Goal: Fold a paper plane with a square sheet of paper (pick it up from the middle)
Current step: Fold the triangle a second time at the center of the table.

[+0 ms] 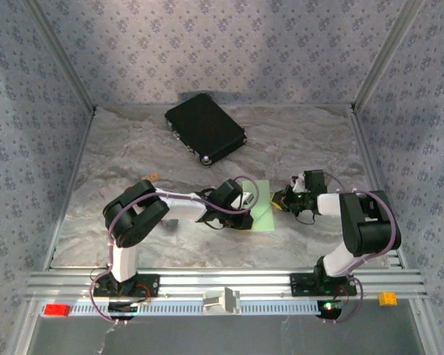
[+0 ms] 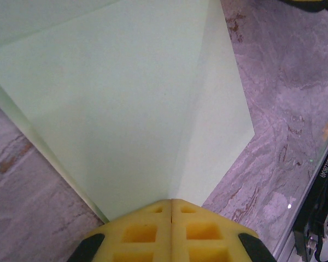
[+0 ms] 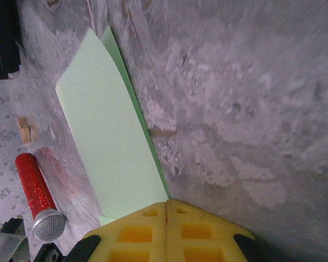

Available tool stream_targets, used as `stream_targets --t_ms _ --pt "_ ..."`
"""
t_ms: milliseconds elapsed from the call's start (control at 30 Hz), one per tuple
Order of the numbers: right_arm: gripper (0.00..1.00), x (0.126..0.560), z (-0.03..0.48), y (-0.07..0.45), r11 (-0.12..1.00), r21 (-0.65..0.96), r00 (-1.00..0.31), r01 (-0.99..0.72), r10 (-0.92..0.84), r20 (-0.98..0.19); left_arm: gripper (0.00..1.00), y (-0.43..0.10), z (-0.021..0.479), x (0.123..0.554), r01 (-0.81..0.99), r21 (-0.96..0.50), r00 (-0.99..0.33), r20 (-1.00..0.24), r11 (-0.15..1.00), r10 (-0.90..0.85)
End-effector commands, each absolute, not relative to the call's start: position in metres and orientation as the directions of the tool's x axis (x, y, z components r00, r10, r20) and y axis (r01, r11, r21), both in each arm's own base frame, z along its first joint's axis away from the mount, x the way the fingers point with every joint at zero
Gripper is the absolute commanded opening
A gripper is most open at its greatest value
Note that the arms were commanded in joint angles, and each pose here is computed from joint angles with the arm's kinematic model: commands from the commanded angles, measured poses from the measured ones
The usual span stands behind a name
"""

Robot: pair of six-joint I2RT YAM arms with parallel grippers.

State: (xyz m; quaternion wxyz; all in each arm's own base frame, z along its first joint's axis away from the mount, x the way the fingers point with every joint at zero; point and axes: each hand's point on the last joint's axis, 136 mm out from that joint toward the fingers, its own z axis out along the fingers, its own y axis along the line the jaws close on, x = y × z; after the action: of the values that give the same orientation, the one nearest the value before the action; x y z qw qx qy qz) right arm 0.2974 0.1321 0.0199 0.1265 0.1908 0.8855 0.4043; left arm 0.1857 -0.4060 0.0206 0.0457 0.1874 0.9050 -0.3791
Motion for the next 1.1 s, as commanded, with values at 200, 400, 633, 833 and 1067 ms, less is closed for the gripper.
stream_targets --t_ms 200,400,633,833,1067 --pt "0.09 0.297 0.058 0.146 0.608 0.786 -0.908 0.111 0.384 -0.169 0.00 -0.375 -0.017 0.168 0.311 -0.593 -0.943 -0.097 0.743 0.317" --pt "0.06 0.269 0.041 0.180 0.630 0.772 -0.961 0.090 0.258 -0.098 0.00 -0.378 -0.012 0.172 0.319 -0.595 -0.941 -0.108 0.738 0.319" --pt "0.02 0.256 0.003 0.163 0.687 0.700 -0.957 0.192 0.288 -0.019 0.00 -0.393 0.009 0.181 0.329 -0.628 -0.941 -0.152 0.705 0.303" --pt "0.02 0.255 0.000 0.165 0.683 0.703 -0.960 0.197 0.280 -0.004 0.02 -0.413 0.048 0.205 0.356 -0.673 -0.934 -0.242 0.648 0.262" --pt "0.02 0.254 -0.001 0.164 0.686 0.699 -0.959 0.202 0.285 -0.002 0.04 -0.430 0.050 0.216 0.364 -0.696 -0.931 -0.251 0.619 0.264"
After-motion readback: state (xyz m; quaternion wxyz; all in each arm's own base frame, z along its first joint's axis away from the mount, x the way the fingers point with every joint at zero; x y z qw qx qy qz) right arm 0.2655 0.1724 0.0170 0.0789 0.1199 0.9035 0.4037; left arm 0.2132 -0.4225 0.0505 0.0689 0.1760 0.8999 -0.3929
